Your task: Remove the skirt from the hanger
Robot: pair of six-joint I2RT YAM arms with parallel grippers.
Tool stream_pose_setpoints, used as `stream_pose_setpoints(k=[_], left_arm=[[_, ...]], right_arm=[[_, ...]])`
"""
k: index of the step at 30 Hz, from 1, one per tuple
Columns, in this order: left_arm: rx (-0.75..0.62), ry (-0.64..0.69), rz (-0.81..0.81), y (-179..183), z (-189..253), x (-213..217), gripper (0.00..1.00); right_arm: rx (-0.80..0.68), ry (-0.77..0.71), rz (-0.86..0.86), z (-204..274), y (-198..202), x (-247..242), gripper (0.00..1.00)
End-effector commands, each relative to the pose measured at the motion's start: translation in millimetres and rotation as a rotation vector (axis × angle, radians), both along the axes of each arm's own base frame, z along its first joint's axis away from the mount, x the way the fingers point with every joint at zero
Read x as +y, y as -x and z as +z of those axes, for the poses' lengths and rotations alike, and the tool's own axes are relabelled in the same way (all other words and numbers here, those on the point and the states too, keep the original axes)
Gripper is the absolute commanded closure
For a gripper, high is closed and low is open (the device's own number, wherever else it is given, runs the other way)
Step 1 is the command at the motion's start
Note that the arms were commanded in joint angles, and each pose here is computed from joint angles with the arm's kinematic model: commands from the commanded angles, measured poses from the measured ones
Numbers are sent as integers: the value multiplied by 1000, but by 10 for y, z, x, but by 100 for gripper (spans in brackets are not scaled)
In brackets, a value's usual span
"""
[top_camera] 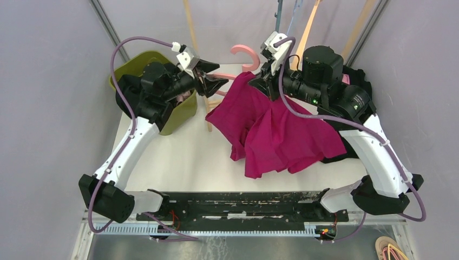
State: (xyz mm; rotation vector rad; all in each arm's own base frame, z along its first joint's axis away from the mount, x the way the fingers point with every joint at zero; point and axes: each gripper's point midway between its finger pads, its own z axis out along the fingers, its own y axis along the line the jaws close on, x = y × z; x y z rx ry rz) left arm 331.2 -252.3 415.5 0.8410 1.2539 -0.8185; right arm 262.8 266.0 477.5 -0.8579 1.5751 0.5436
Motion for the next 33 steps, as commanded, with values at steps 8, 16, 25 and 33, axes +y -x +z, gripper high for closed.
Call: stream_pose_setpoints(k=[8,16,25,33], left_arm=[[-125,66,-21,138,640,-14,97],[-131,70,-20,160,681,-5,97],[-148,40,-5,166,693,25,97],[-139,27,3,119,627,22,97]], right_arm=[[-76,-38,-48,37,-170,17,93],[-2,158,-95,-283,-84,-271,53],[-51,280,-228,-331,-121,-671,45],[-40,316,-252,-406,-108,-787,33]])
